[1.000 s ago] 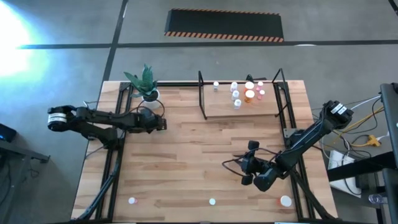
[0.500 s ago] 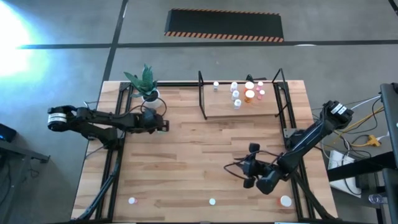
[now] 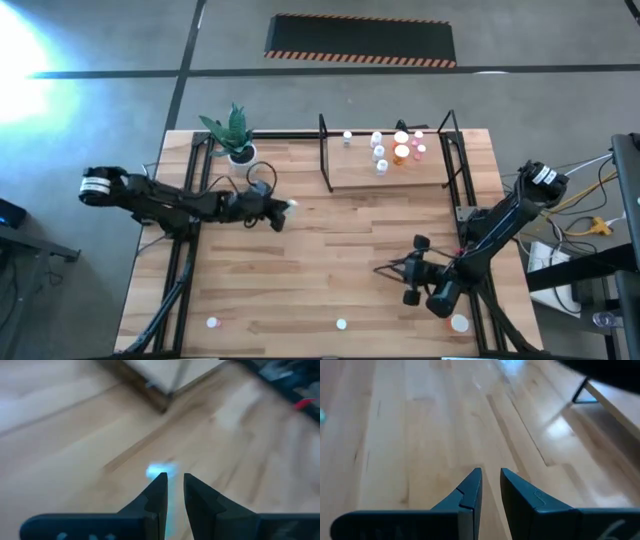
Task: Pick and place medicine bottles onto shelf by color
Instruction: Put the top blue pill bottle on the shelf aligned with the other blue pill bottle
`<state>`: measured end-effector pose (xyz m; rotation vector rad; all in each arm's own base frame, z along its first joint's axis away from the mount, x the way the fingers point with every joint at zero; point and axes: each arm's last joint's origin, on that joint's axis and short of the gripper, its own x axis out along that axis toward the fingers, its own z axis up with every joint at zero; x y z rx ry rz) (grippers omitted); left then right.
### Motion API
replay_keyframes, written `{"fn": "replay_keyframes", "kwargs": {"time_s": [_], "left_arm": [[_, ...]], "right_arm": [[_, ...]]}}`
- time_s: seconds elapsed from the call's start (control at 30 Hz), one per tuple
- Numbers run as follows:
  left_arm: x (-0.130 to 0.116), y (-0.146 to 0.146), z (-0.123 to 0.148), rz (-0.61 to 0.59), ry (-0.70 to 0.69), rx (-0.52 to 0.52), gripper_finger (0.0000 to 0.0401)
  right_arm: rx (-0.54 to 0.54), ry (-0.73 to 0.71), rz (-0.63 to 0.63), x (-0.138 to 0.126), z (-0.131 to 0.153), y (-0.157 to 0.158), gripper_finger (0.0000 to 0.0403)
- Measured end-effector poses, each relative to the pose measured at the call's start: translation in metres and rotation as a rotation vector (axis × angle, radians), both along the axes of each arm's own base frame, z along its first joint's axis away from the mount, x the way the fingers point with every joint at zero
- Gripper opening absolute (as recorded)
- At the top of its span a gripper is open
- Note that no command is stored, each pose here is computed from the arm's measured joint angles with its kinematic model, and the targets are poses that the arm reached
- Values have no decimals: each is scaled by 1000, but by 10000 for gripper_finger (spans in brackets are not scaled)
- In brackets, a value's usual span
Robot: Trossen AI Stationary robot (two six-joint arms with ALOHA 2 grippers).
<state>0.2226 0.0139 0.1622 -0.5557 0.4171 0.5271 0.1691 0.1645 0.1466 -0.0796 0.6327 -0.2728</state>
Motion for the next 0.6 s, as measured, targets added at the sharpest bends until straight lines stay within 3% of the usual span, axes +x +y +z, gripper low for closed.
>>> {"fn": "replay_keyframes", "kwargs": {"time_s": [0.2,0.37,0.5,0.6], "left_arm": [[20,-24,-8,-100,-104,151,44],[40,-32,-25,-136,-125,161,44],[58,-36,-33,-192,-78,204,52],[67,-37,-32,-242,-18,267,82]], "right_arm": [[78,-135,-44,3,-14,-11,59],[121,-172,-76,15,-15,-22,59],[166,-142,-101,29,-12,-33,71],[144,-123,-103,37,-9,-40,98]]}}
